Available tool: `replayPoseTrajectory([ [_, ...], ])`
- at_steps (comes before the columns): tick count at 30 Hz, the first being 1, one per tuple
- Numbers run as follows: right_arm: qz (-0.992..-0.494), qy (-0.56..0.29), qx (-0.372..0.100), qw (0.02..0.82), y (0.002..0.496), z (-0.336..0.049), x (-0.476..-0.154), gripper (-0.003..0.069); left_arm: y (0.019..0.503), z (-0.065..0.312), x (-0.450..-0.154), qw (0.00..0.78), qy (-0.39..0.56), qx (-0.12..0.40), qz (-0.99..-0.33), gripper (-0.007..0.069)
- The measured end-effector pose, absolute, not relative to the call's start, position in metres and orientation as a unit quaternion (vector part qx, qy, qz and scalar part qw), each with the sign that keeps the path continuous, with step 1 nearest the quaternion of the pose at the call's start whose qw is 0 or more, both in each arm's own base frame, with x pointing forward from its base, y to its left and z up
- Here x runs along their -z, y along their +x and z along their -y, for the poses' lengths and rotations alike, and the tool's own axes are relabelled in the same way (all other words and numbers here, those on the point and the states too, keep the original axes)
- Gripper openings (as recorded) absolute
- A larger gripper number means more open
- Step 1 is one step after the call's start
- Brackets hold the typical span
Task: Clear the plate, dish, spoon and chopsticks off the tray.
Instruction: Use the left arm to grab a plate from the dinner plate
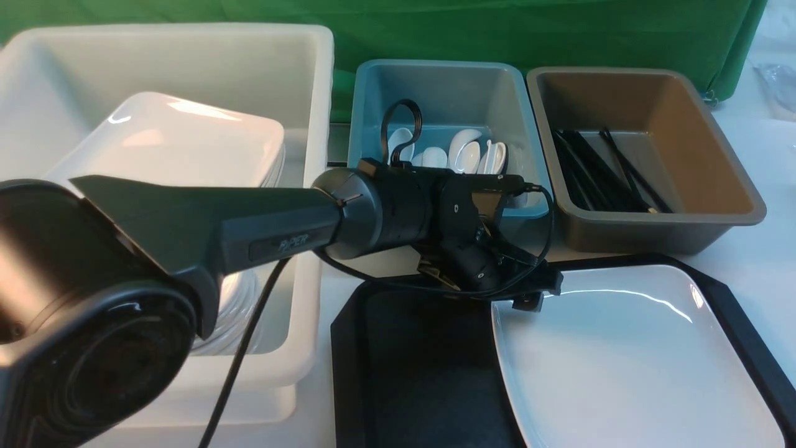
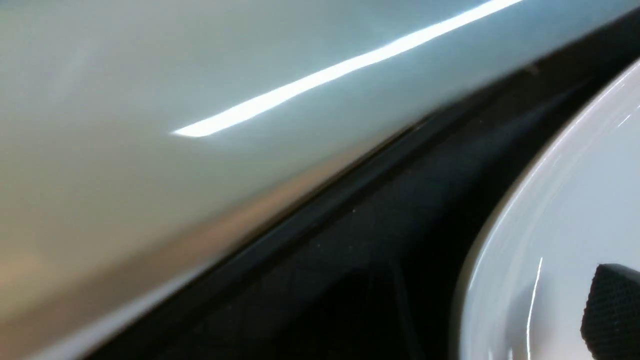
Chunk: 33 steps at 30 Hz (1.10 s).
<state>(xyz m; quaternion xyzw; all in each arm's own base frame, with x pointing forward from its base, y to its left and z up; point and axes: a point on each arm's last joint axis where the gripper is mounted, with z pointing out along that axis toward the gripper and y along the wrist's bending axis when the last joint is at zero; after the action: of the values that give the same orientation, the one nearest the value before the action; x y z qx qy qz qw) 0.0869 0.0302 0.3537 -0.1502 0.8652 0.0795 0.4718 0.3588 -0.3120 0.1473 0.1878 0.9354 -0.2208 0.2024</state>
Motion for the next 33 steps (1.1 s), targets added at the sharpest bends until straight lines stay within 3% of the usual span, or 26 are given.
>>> replayPoseTrajectory([
  [3,-0.865,-0.15,-0.08,0.472,0.087,-0.03,-0.354,0.0116,0.359,0.312,-0.146,0.201,0.189,0.222,-0.935,0.0449],
  [7,-0.865,-0.15,-0.08,0.472,0.087,-0.03,-0.354,0.0123,0.358,0.313,-0.144,0.197,0.197,0.22,-0.935,0.0218],
  [9,-0.865,-0.151,-0.079,0.472,0.087,-0.03,-0.354,0.0123,0.358,0.312,-0.145,0.191,0.184,0.229,-0.937,0.015],
  [19,-0.865,-0.151,-0.079,0.473,0.087,-0.03,-0.354,0.0126,0.352,0.308,-0.161,0.179,0.202,0.223,-0.937,0.0143],
  [28,-0.863,-0.15,-0.08,0.476,0.087,-0.03,-0.354,0.0133,0.338,0.289,-0.254,0.27,0.26,0.205,-0.904,0.0031],
  [33,-0.863,-0.15,-0.08,0.476,0.087,-0.03,-0.354,0.0133,0.33,0.28,-0.281,0.293,0.276,0.195,-0.894,0.0015],
])
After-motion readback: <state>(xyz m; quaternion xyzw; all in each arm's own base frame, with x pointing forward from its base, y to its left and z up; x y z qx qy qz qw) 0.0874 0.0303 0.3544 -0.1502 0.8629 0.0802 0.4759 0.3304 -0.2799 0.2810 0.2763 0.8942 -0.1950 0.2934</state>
